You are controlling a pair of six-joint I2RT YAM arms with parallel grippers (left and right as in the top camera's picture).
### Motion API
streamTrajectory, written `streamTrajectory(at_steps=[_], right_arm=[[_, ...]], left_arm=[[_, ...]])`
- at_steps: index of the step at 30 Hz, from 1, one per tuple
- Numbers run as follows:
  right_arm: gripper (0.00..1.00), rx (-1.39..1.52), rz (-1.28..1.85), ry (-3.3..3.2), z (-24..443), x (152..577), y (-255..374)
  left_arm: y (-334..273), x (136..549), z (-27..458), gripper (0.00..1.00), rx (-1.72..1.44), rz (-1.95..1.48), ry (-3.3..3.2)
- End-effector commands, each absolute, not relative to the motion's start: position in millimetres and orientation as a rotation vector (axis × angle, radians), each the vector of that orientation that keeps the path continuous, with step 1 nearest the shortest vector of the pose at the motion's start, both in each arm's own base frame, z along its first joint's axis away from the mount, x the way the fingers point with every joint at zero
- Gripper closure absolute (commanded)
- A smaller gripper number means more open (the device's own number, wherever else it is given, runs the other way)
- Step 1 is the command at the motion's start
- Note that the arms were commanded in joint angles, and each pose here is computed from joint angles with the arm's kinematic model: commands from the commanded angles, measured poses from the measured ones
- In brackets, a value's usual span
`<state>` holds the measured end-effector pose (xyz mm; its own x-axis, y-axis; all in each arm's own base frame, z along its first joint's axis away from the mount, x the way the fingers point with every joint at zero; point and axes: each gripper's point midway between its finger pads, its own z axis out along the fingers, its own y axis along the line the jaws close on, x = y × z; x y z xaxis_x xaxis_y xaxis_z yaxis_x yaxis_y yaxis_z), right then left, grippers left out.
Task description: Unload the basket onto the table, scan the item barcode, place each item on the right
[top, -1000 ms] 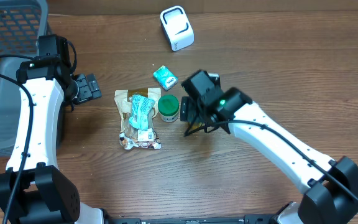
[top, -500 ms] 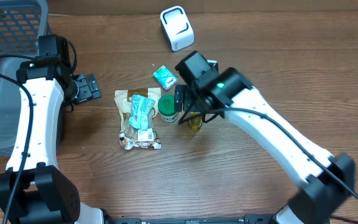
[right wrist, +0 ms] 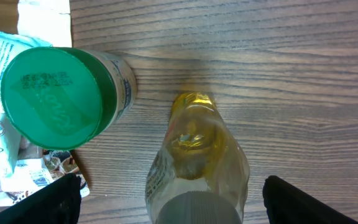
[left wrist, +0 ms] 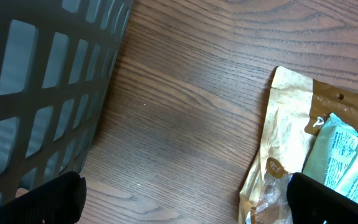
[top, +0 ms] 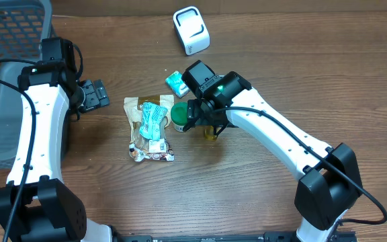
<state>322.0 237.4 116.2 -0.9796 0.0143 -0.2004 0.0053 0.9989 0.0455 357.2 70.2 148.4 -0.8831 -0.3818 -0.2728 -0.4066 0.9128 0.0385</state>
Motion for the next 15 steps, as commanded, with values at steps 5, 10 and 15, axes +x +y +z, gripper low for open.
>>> streamTrajectory(at_steps=[5,10,15], right_arm=[[0.14,0.164,0.055,2.948,109,325,221],[0.24,0.234,0.048,2.958,104,328,209],[0.30,0.230,0.128,2.965,105,329,219]], left_arm=[[73,361,161,0.00,-0.570,0.153,2.781],[73,361,161,0.00,-0.571,0.153,2.780],[73,361,161,0.00,-0.570,0.153,2.781]])
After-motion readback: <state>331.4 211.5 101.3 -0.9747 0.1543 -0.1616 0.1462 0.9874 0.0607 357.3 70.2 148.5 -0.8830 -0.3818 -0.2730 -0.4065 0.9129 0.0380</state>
